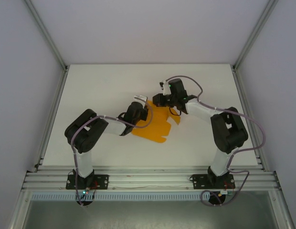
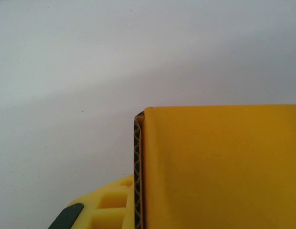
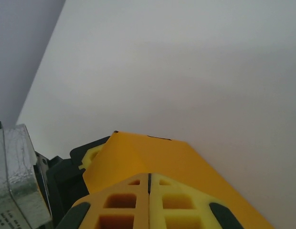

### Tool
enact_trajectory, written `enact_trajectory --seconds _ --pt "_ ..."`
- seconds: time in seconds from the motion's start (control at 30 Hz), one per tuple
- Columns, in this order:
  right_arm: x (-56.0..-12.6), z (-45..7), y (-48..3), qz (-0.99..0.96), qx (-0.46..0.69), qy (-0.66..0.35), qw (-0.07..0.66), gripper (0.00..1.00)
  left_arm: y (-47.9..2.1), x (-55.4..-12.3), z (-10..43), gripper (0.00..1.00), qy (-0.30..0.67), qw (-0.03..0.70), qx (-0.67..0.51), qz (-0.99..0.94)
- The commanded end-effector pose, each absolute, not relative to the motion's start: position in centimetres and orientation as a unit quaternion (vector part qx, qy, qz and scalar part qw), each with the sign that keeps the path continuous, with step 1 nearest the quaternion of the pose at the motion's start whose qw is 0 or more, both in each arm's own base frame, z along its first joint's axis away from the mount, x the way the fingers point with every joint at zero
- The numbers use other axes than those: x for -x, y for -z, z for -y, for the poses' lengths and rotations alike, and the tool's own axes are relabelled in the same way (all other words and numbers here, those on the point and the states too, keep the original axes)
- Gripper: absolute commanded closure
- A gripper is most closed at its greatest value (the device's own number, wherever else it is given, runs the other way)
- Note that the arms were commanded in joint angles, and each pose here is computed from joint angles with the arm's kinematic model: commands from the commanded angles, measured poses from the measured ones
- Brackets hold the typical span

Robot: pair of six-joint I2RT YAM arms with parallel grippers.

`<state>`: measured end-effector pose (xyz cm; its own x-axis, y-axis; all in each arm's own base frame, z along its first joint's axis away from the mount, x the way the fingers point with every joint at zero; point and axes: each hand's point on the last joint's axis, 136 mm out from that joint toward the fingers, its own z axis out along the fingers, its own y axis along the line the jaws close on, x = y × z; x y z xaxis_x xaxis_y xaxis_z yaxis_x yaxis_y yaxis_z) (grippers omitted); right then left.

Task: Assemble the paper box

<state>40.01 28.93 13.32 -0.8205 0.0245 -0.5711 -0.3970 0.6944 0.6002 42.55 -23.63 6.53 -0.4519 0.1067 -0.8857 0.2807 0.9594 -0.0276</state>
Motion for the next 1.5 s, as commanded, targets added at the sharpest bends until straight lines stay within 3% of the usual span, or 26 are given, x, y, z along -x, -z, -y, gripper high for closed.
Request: enact_trajectory --seconds 0.0,0.2,0.43,0.6,0.8,1.0,1.17,1.33,1.4,1.47 --pt "-37.8 -29.1 -9.6 -0.892 0.094 -0.386 0.217 0.96 -3.3 -41.2 23.7 1.00 0.082 0.466 -0.132 -0.871" --pt "-35.0 -26.2 -4.3 -0.928 0.137 -0.291 0.190 0.96 -3.1 -41.2 24.2 0.97 0.089 0.459 -0.136 -0.873" --pt "-33.8 -24.2 -2.0 -0.920 0.273 -0.142 0.244 0.99 -3.1 -41.1 24.4 0.97 0.098 0.455 -0.134 -0.875" --pt "-33.3 -24.4 -1.2 -0.903 0.303 -0.129 0.277 1.00 -3.0 -40.9 24.6 0.93 0.107 0.451 -0.132 -0.876" --pt "-32.5 -23.6 1.2 -0.906 0.319 -0.104 0.257 1.00 -3.4 -41.0 24.8 0.92 0.108 0.455 -0.140 -0.873" --pt "-31.6 -23.7 2.2 -0.894 0.350 -0.110 0.256 1.00 -4.0 -41.2 25.1 0.79 0.110 0.464 -0.147 -0.866" --pt "-31.7 -24.3 1.3 -0.883 0.366 -0.121 0.267 1.00 -4.2 -41.7 25.5 0.77 0.105 0.468 -0.163 -0.862" --pt "-31.9 -24.8 0.7 -0.880 0.373 -0.128 0.266 1.00 -5.1 -42.7 25.4 0.80 0.092 0.485 -0.156 -0.855" --pt "-32.1 -24.8 0.7 -0.881 0.369 -0.126 0.267 1.00 -5.2 -43.0 25.7 0.87 0.097 0.485 -0.153 -0.855" --pt "-32.6 -24.9 0.1 -0.883 0.359 -0.127 0.275 1.00 -5.2 -43.3 25.8 1.00 0.097 0.482 -0.149 -0.858"
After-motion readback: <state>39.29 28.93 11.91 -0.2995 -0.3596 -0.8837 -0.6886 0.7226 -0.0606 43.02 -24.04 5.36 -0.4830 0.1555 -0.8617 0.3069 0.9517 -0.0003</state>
